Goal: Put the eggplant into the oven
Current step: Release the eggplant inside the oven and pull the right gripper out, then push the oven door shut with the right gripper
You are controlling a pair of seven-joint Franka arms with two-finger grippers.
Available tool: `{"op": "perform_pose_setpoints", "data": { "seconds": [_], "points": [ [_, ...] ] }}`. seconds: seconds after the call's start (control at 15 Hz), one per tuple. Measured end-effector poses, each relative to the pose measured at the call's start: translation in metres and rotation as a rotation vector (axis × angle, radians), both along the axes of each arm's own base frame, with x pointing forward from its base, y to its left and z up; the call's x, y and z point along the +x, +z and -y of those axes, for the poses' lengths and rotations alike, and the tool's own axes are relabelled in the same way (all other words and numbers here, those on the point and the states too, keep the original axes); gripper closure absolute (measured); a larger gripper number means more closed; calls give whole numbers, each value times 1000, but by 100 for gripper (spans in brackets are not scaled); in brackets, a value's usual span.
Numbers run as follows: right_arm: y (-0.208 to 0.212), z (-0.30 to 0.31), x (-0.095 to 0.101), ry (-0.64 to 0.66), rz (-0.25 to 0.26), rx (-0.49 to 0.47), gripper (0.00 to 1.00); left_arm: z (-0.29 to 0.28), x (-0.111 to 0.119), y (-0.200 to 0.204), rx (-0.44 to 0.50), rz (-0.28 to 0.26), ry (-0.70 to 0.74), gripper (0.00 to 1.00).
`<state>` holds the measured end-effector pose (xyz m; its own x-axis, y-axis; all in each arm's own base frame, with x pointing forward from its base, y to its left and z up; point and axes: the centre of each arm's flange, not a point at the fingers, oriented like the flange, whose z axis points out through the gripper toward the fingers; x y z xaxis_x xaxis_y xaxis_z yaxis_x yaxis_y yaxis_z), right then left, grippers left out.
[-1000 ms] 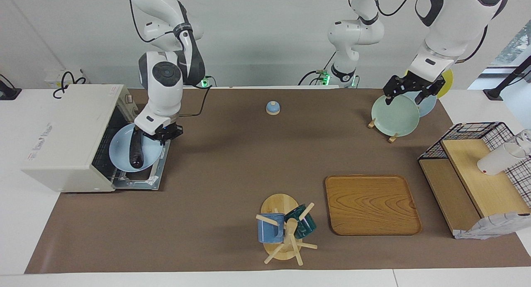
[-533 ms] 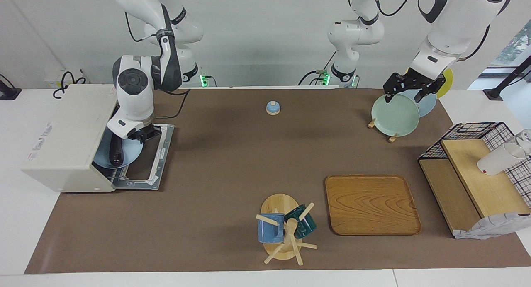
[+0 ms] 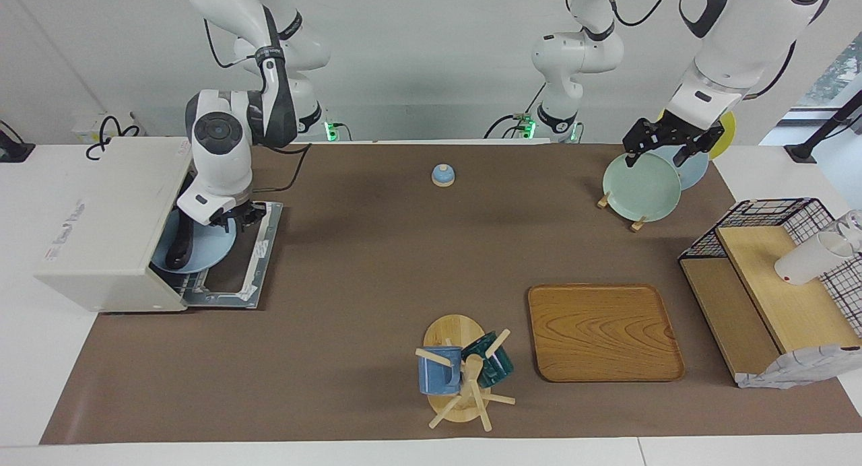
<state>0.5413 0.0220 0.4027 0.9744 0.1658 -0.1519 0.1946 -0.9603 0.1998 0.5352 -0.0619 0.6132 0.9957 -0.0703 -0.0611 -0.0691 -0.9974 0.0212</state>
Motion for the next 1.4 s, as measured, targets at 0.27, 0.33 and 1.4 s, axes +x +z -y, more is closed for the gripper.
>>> {"op": "perform_pose_setpoints", "data": {
  "seconds": [0.27,0.33,1.4],
  "points": [
    [-9,-43,8,53,83,45,99,-1,0,0,0,0,2,0],
    [-21,-49,9,45,90,48,99,-1,0,0,0,0,2,0],
    [-112,-40,14,113,20,-94,99,4,0,0,0,-1,-6,0]
  ]
}}
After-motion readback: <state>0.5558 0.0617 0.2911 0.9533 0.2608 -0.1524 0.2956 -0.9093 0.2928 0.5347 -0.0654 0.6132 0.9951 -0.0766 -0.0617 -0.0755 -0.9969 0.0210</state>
